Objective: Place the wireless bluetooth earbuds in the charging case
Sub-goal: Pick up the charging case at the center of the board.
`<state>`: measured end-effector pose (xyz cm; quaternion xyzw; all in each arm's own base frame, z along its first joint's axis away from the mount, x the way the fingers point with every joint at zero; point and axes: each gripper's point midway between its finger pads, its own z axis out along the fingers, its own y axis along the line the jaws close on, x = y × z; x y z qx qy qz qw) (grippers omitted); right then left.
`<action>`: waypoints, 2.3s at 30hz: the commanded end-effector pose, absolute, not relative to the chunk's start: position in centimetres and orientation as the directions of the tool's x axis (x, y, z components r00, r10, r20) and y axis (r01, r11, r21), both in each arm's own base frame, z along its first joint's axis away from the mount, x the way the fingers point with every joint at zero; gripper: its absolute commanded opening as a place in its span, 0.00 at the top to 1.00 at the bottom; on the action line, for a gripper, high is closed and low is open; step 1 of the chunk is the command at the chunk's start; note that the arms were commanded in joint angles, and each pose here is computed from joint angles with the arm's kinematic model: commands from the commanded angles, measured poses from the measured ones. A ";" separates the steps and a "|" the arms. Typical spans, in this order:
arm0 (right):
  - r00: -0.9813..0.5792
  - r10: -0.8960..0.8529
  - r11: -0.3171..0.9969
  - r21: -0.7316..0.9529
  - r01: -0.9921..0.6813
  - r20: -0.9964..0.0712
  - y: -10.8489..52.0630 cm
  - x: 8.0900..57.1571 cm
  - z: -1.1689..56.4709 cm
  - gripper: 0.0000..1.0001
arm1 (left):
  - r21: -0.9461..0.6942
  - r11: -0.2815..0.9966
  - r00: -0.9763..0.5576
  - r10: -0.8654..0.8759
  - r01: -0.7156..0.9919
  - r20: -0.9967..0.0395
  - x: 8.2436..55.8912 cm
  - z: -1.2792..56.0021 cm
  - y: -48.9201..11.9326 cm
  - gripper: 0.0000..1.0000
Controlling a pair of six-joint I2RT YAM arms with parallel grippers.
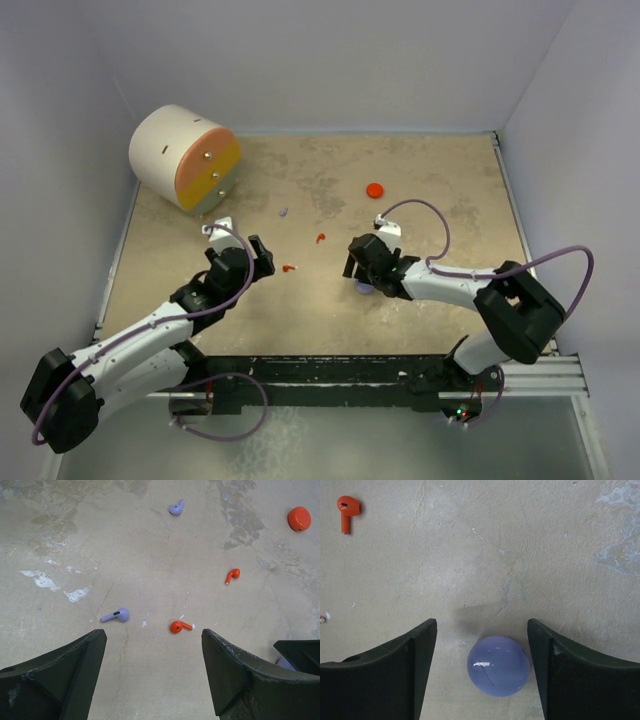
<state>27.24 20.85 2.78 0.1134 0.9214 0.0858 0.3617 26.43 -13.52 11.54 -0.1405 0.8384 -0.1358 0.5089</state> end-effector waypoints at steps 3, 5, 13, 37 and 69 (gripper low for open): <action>-0.683 0.288 0.954 0.260 0.148 -0.671 20.3 27.1 5.1 0.17 | -0.364 0.926 -0.417 -0.372 -0.100 -0.829 27.1 12.3 -13.6 0.23; -0.689 0.287 0.954 0.265 0.141 -0.665 20.2 26.6 5.2 0.16 | -0.366 0.926 -0.418 -0.372 -0.098 -0.829 27.1 12.3 -13.7 0.23; -0.734 0.263 0.955 0.280 0.103 -0.626 21.2 24.3 4.1 0.16 | -0.377 0.922 -0.419 -0.378 -0.091 -0.825 27.0 12.4 -13.9 0.23; -0.742 0.180 0.961 0.277 -0.009 -0.646 26.7 24.8 3.2 0.15 | -0.386 0.916 -0.415 -0.395 -0.111 -0.819 26.4 12.0 -13.1 0.23; -0.768 0.061 0.940 0.296 -0.171 -0.638 33.9 20.9 2.5 0.14 | -0.343 0.929 -0.431 -0.369 -0.139 -0.824 26.0 10.7 -12.3 0.23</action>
